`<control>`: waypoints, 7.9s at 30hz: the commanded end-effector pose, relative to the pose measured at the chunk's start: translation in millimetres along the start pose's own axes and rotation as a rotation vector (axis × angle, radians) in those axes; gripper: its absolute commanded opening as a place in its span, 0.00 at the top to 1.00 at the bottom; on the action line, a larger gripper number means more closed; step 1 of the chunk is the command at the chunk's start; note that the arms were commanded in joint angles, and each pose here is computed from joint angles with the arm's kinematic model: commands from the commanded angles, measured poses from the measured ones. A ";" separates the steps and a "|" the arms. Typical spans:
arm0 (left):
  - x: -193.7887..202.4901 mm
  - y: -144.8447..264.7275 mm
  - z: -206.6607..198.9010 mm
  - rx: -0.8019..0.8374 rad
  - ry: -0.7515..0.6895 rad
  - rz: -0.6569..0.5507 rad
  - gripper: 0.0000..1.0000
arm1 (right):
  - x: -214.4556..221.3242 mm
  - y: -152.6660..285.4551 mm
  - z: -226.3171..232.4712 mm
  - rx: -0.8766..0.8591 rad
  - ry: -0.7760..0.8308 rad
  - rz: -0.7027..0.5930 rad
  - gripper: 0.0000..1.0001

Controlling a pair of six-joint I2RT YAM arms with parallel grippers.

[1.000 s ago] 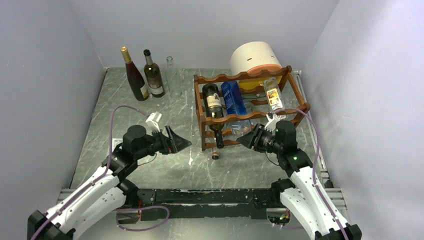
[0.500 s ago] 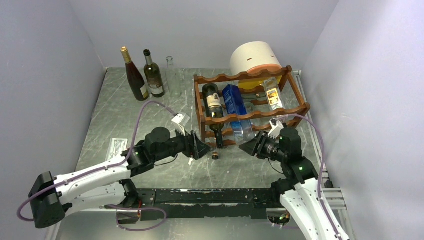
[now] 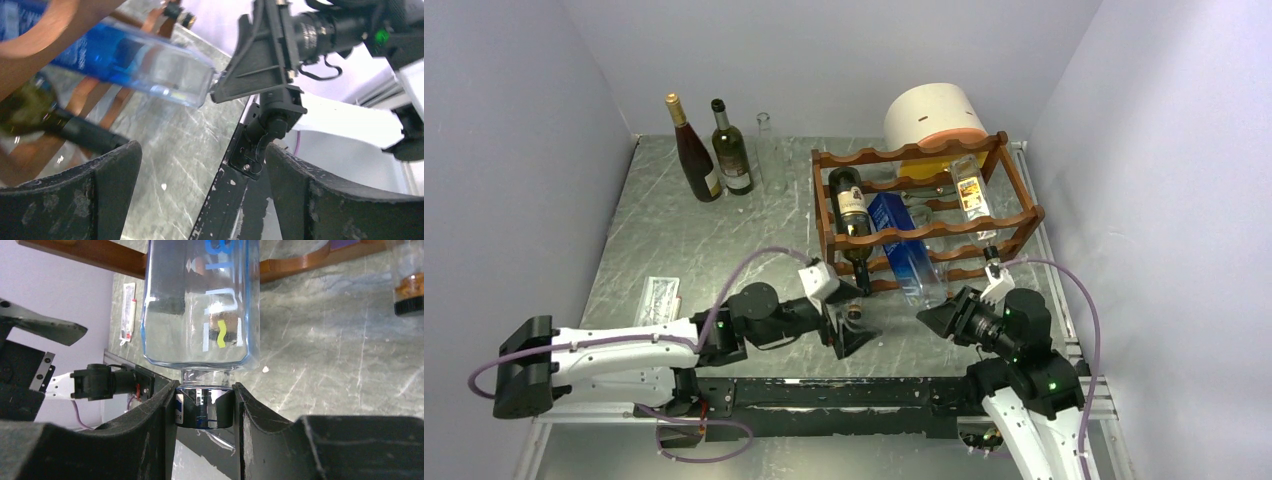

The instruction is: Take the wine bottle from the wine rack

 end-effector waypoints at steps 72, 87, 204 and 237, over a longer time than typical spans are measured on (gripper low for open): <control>-4.2 -141.8 -24.3 0.107 -1.703 0.092 0.90 | -46.5 131.7 59.3 0.182 0.295 -0.318 0.00; -36.2 -105.0 -96.4 0.092 -1.487 -0.032 0.93 | -45.2 153.0 55.5 0.011 0.119 -0.400 0.00; -88.3 126.1 353.3 -1.295 -0.013 -0.058 0.01 | -42.2 48.4 49.6 0.033 0.178 -0.183 0.00; -26.9 165.1 152.5 -0.773 0.448 0.028 0.03 | -1.7 -75.8 26.4 -0.201 0.121 0.003 0.10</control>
Point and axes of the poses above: each gripper's point midway between its finger pads, its own y axis back along the fingers, its own z axis along the line the jaws close on, x = y × z, the point moved 7 cm from there along y, back along the fingers, and after that the axes turned 6 degrees about -y, right-handed, at the moved point
